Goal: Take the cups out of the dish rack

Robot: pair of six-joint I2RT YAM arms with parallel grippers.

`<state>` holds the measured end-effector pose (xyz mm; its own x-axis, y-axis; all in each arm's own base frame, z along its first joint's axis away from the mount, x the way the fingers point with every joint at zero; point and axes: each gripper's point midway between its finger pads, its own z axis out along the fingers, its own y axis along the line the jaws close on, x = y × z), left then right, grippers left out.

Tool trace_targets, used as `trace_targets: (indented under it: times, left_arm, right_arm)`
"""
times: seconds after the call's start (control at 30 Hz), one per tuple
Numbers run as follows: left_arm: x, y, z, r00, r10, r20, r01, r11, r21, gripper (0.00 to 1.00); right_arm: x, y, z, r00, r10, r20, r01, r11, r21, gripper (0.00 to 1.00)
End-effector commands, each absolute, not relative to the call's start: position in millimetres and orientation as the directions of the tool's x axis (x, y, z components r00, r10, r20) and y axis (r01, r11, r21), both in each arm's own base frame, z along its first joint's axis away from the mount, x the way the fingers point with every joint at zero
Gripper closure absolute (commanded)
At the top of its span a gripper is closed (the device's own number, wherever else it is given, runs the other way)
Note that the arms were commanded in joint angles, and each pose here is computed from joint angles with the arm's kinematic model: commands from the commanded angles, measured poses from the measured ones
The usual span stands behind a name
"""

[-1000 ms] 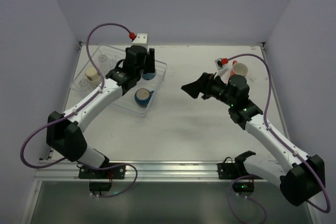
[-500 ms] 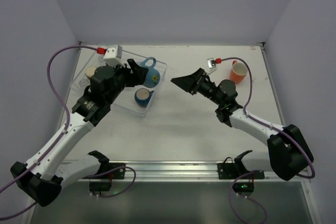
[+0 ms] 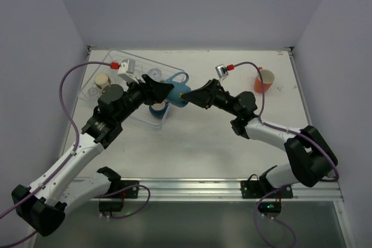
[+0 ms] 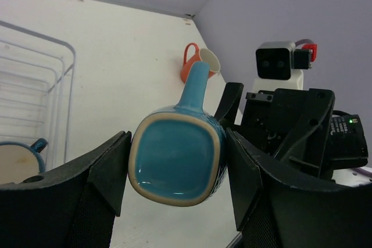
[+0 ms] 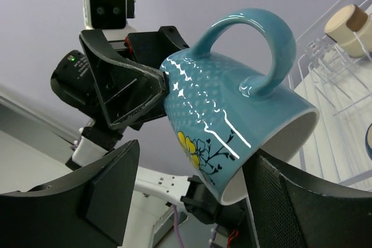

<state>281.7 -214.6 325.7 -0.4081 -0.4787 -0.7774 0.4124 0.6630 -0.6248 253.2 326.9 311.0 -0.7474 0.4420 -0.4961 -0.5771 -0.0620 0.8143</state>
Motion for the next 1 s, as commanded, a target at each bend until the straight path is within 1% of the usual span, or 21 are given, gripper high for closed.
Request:
trace_targets:
  times: [0.0,0.03,0.07,0.13,0.17,0.27,0.3,0.4,0.43,0.5,0.53,0.6,0.63,0.67,0.7,0.73,0.8,0.83,0.9,0.93,0.97]
  left_arm:
    - [267,-222,389,-0.325,-0.598,-0.733,0.565,0.498,-0.657,0.72]
    - [266,-224,387,-0.335,-0.598,-0.728,0.566,0.489,-0.663,0.72]
    - [265,-226,385,-0.345,-0.598,-0.724,0.567,0.482,-0.668,0.72]
    - [264,-229,386,-0.356,-0.605,-0.712,0.579,0.456,-0.676,0.72]
    - [264,-230,385,-0.362,-0.605,-0.709,0.577,0.451,-0.681,0.72]
    - [262,-232,385,-0.368,-0.611,-0.701,0.585,0.433,-0.685,0.7]
    - [262,-232,386,-0.368,-0.615,-0.698,0.59,0.426,-0.686,0.69]
    - [260,-233,386,-0.371,-0.612,-0.699,0.597,0.419,-0.684,0.6]
    - [260,-232,386,-0.37,-0.611,-0.7,0.598,0.42,-0.683,0.46]
    - [259,-233,384,-0.373,-0.601,-0.707,0.6,0.425,-0.678,0.31]
    - [258,-232,385,-0.369,-0.599,-0.711,0.602,0.429,-0.674,0.18]
    - [258,-229,382,-0.356,-0.584,-0.729,0.595,0.46,-0.659,0.09]
    - [259,-227,382,-0.347,-0.581,-0.737,0.589,0.477,-0.653,0.02]
    - [258,-223,388,-0.328,-0.58,-0.746,0.589,0.492,-0.641,0.0]
    - [261,-218,382,-0.316,-0.561,-0.765,0.569,0.533,-0.626,0.0]
    - [261,-215,383,-0.303,-0.556,-0.774,0.564,0.551,-0.616,0.0]
    - [263,-206,383,-0.276,-0.541,-0.795,0.539,0.598,-0.594,0.0]
    - [263,-203,384,-0.264,-0.536,-0.802,0.53,0.614,-0.585,0.0]
    - [264,-196,386,-0.239,-0.515,-0.823,0.516,0.651,-0.557,0.0]
    - [264,-194,378,-0.255,-0.492,-0.832,0.495,0.673,-0.55,0.0]
    - [264,-192,372,-0.266,-0.471,-0.841,0.479,0.693,-0.539,0.0]
  right_arm:
    - [236,326,344,-0.715,0.444,-0.541,-0.656,-0.159,0.737,0.28]
    - [234,326,346,-0.711,0.444,-0.545,-0.664,-0.169,0.729,0.31]
    - [229,325,351,-0.703,0.444,-0.555,-0.679,-0.191,0.708,0.4]
    - [225,323,356,-0.707,0.443,-0.551,-0.681,-0.218,0.699,0.51]
    - [221,322,360,-0.702,0.441,-0.559,-0.692,-0.237,0.682,0.61]
    - [218,320,363,-0.706,0.447,-0.55,-0.689,-0.253,0.679,0.76]
    - [219,319,364,-0.705,0.456,-0.543,-0.688,-0.255,0.679,0.83]
    - [218,316,366,-0.697,0.475,-0.537,-0.694,-0.255,0.674,0.94]
    - [218,315,367,-0.695,0.479,-0.536,-0.695,-0.257,0.672,1.0]
    - [216,312,371,-0.681,0.496,-0.539,-0.707,-0.255,0.659,1.0]
    - [216,311,371,-0.681,0.499,-0.535,-0.705,-0.253,0.662,1.0]
    - [214,308,375,-0.664,0.512,-0.545,-0.721,-0.246,0.648,1.0]
    - [216,307,374,-0.665,0.513,-0.543,-0.717,-0.234,0.656,1.0]
    - [217,308,374,-0.664,0.511,-0.546,-0.717,-0.225,0.66,1.0]
    - [215,306,376,-0.646,0.517,-0.562,-0.732,-0.211,0.648,1.0]
    - [219,307,372,-0.653,0.51,-0.56,-0.719,-0.186,0.669,1.0]
    - [220,304,374,-0.624,0.515,-0.587,-0.739,-0.148,0.657,1.0]
    - [226,306,367,-0.641,0.502,-0.58,-0.713,-0.11,0.692,1.0]
    - [228,304,368,-0.607,0.503,-0.615,-0.73,-0.048,0.682,1.0]
    - [234,306,359,-0.624,0.482,-0.614,-0.701,0.002,0.713,1.0]
    - [239,305,356,-0.588,0.482,-0.649,-0.719,0.057,0.693,1.0]
